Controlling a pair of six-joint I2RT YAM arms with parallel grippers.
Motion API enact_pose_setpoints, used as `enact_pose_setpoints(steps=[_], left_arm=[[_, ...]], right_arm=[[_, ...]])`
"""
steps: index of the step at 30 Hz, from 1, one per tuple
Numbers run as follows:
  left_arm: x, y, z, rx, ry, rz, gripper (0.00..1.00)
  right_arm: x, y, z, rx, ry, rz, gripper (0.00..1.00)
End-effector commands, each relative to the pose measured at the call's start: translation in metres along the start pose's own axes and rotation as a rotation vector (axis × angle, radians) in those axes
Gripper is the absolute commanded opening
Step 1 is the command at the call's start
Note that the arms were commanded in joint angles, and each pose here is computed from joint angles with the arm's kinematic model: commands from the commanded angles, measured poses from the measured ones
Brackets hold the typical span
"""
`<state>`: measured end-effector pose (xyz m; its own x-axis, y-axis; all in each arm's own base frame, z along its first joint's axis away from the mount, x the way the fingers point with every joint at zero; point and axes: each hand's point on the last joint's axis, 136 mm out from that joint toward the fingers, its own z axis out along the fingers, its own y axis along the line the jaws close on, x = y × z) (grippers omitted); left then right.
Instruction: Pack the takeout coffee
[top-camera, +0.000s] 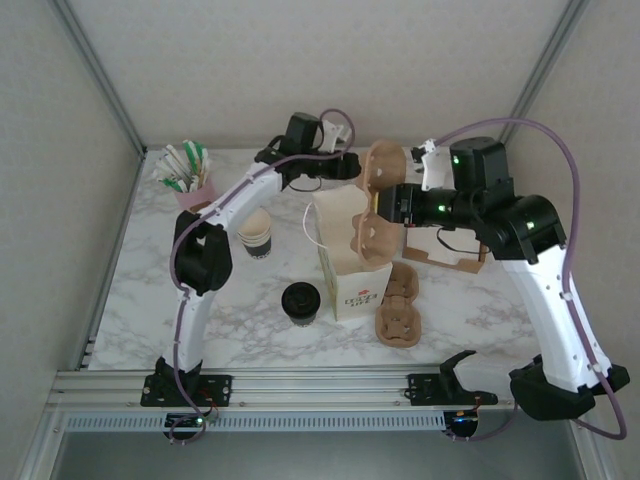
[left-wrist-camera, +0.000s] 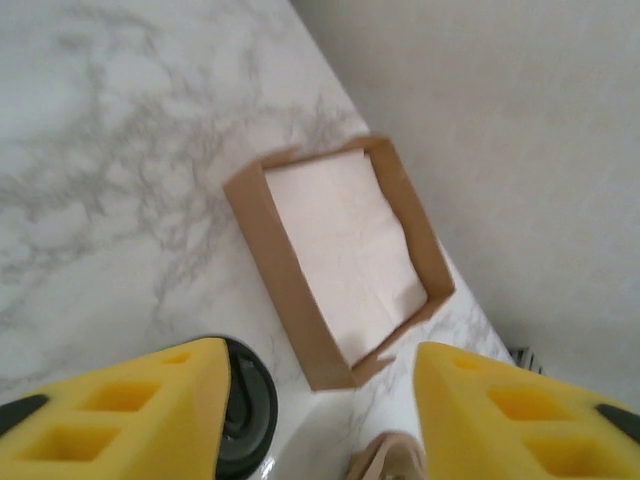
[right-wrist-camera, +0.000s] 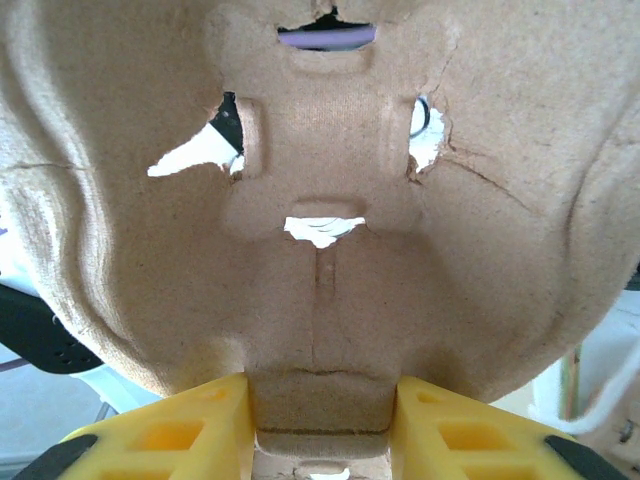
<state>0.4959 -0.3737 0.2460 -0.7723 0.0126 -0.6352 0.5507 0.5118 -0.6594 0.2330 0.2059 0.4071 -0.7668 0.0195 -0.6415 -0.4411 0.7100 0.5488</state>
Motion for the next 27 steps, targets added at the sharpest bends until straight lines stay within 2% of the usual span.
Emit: enact_pose_setpoints(steps=[1, 5, 10, 15, 19, 24, 27], left_arm=[[-0.059, -0.030, -0.051, -0.010, -0.171, 0.029, 0.63], [-0.074, -0.032, -0.083, -0.055, -0.247, 0.026, 0.77], [-0.077, -0.032, -0.142, -0.115, -0.374, 0.013, 0.99], [-0.063, -0.033, -0.208, -0.194, -0.512, 0.013, 1.00], [-0.039, -0.037, -0.250, -0.254, -0.607, 0.010, 1.00], [-0.002, -0.045, -0.277, -0.256, -0.666, -0.005, 1.00], [0.020, -0.053, -0.282, -0.220, -0.665, -0.005, 1.00]], right_arm=[[-0.010, 0.013, 0.003, -0.062, 0.000, -0.008, 0.37], [-0.011, 0.014, 0.014, -0.082, 0.044, 0.000, 0.37], [-0.006, 0.009, 0.032, -0.076, 0.125, 0.024, 0.37], [0.001, 0.001, 0.048, -0.053, 0.204, 0.045, 0.36], [0.009, -0.004, 0.060, -0.036, 0.274, 0.050, 0.36], [0.020, -0.011, 0.066, 0.006, 0.350, 0.049, 0.35], [0.023, -0.015, 0.068, 0.029, 0.376, 0.050, 0.35]])
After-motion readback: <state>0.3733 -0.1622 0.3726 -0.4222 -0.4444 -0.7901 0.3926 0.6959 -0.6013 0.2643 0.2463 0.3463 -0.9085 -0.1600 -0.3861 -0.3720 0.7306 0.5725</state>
